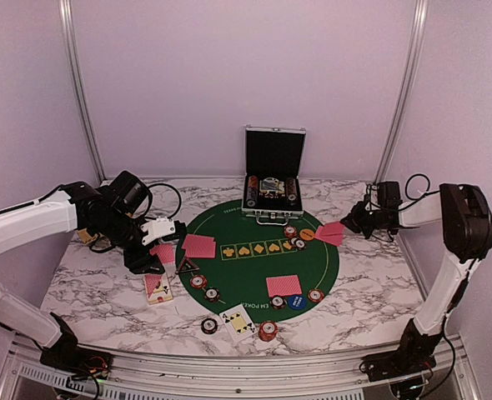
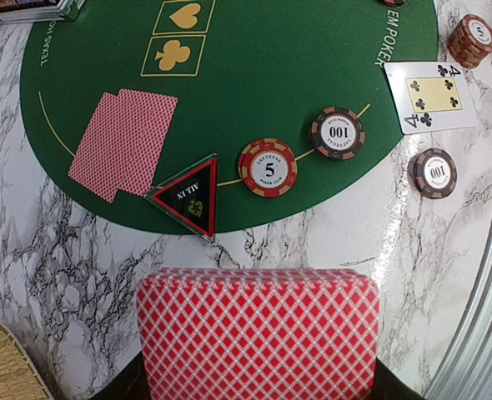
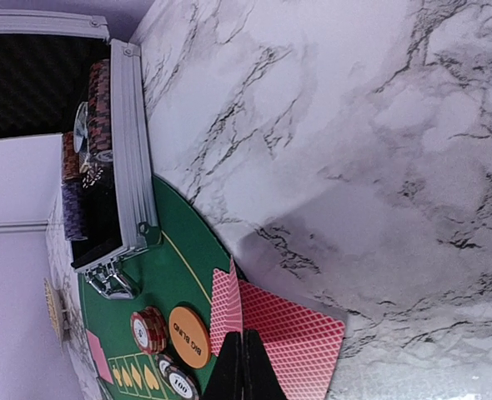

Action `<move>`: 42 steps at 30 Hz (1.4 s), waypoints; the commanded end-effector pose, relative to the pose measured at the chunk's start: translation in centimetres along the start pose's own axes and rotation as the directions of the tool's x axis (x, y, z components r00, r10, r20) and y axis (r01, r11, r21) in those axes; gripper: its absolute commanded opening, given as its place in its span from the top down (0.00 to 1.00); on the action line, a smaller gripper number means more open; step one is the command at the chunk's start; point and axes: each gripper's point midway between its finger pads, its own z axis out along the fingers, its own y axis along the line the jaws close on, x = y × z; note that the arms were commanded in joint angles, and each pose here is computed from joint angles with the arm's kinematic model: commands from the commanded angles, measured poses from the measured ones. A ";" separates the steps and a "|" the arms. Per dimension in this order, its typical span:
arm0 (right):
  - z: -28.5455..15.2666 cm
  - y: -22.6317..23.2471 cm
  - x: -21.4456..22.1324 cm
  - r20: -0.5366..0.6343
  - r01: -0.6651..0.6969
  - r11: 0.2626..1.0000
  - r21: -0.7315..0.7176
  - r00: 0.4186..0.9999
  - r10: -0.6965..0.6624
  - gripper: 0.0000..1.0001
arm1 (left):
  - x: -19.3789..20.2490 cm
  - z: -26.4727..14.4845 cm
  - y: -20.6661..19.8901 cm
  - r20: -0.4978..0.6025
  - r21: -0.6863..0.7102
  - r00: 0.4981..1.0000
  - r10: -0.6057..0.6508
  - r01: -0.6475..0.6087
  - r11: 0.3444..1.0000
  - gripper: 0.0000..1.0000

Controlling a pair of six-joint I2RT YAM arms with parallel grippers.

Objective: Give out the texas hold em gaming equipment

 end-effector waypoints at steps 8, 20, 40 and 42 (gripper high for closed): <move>-0.5 -1.2 -1.3 0.033 0.043 0.996 0.081 0.998 -0.045 0.97 | -0.2 -0.5 -0.4 0.026 0.000 1.000 -0.002 0.002 1.000 1.00; -1.6 -1.0 -0.9 0.015 0.063 0.992 0.108 0.998 -0.065 0.72 | -0.3 -0.6 -0.4 0.027 0.001 1.000 -0.006 0.006 1.000 1.00; -6.1 6.0 -1.3 0.092 0.207 0.963 0.173 0.970 -0.225 0.28 | -0.2 -0.5 -0.5 0.028 0.008 1.000 -0.009 0.008 1.000 1.00; -6.4 8.4 -0.3 0.096 0.236 0.965 0.117 0.964 -0.248 0.24 | -0.2 -0.6 -0.5 0.029 0.006 1.000 -0.006 0.006 1.000 1.00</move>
